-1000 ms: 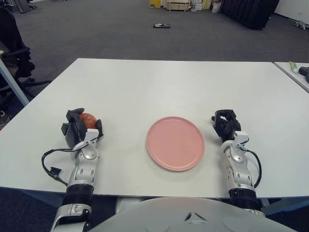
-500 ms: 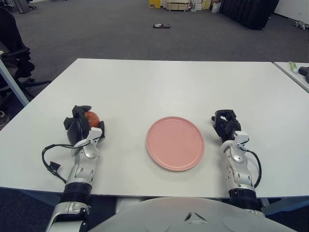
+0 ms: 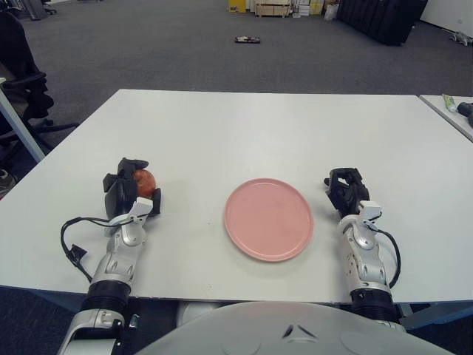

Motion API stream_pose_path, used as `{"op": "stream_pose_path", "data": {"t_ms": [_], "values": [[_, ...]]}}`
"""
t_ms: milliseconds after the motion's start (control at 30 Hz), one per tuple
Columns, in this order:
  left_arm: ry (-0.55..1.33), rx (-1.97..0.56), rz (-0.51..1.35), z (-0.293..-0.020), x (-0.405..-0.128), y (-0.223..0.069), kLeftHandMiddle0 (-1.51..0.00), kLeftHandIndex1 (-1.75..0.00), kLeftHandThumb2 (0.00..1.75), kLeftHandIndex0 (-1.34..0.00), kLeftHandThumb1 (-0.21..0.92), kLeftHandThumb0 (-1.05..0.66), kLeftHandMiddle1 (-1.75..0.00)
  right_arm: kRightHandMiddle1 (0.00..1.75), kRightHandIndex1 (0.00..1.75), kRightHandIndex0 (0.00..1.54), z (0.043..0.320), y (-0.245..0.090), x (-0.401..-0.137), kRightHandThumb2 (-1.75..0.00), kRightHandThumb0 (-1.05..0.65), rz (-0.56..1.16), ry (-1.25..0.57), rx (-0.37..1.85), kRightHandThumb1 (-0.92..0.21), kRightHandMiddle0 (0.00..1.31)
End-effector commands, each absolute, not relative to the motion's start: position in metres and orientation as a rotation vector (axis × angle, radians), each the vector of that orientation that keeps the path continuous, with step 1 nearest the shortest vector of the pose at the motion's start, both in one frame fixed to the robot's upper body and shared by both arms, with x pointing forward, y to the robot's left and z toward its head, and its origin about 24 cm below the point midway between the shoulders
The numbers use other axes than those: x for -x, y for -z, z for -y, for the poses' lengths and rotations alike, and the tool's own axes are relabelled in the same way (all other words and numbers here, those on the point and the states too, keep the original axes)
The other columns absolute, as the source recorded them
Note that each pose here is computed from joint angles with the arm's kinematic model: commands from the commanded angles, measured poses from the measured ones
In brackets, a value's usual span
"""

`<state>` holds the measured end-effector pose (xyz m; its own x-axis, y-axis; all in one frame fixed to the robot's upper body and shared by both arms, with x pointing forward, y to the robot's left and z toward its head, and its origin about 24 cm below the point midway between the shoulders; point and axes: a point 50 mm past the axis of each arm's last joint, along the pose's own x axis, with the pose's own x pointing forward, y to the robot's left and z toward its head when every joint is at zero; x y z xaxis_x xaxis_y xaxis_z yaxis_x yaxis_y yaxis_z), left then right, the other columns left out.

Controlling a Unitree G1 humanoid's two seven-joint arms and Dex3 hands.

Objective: Put the apple into the plate.

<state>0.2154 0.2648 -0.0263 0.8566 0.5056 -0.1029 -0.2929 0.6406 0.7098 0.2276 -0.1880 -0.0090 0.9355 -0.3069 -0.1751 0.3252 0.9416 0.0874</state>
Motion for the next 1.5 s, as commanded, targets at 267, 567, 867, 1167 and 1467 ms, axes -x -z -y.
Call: {"op": "stream_pose_path", "data": {"t_ms": [267,567,867,1167,1467], "values": [[-0.375,-0.708,-0.398,-0.260,-0.200,0.048,-0.91,-1.75,1.66,-0.70,-0.05,0.00,-1.54,1.75,1.27,0.44,0.188,0.019,-0.221,-0.62,-0.36,-0.218,0.348,-0.133,-0.85,0.23],[-0.362,-0.716,-0.326,-0.260,-0.205,0.033,-0.90,-1.75,1.66,-0.68,-0.04,0.00,-1.57,1.75,1.26,0.44,0.187,0.018,-0.220,-0.64,-0.36,-0.218,0.349,-0.127,-0.84,0.24],[-0.328,-0.754,-0.212,-0.259,-0.215,0.001,-0.92,-1.75,1.69,-0.70,-0.06,0.00,-1.58,1.75,1.25,0.44,0.187,0.018,-0.220,-0.63,-0.36,-0.226,0.352,-0.127,-0.85,0.23],[-0.292,-0.789,-0.081,-0.251,-0.227,-0.036,-0.94,-1.75,1.69,-0.68,-0.06,0.00,-1.58,1.75,1.26,0.45,0.187,0.020,-0.222,-0.67,-0.36,-0.231,0.350,-0.137,-0.82,0.25],[-0.242,-0.827,0.046,-0.228,-0.241,-0.078,-0.99,-1.75,1.72,-0.71,-0.11,0.00,-1.53,1.75,1.25,0.44,0.187,0.021,-0.222,-0.61,-0.35,-0.234,0.342,-0.129,-0.86,0.23]]}}
